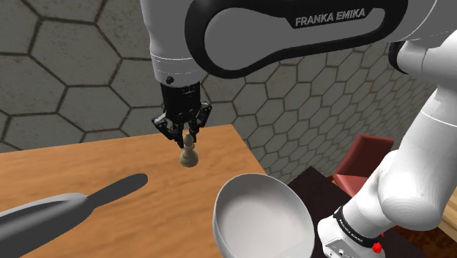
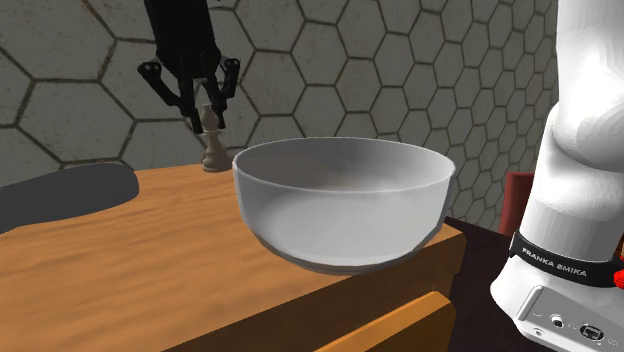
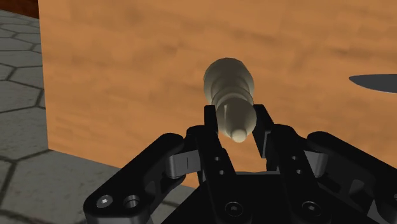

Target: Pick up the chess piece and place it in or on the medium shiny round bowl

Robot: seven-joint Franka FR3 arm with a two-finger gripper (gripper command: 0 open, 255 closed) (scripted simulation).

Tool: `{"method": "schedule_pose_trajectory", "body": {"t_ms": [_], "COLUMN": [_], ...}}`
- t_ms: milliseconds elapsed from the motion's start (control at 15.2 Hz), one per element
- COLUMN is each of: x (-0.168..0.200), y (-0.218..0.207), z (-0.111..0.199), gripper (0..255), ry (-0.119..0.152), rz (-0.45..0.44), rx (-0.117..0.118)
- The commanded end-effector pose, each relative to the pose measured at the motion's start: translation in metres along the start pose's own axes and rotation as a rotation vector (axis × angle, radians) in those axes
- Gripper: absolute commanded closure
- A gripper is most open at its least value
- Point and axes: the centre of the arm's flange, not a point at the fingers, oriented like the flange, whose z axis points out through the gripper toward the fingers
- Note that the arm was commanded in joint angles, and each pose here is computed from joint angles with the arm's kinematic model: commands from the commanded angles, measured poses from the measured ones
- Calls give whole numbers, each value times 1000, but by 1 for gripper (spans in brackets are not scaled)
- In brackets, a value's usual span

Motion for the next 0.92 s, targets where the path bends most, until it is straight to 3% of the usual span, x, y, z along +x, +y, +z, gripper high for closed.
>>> {"method": "schedule_pose_trajectory", "body": {"t_ms": [0, 858], "x": [0, -3], "y": [2, 10], "z": [-11, -79], "gripper": [255, 255], "ry": [0, 0], "rz": [0, 0], "rx": [0, 0]}}
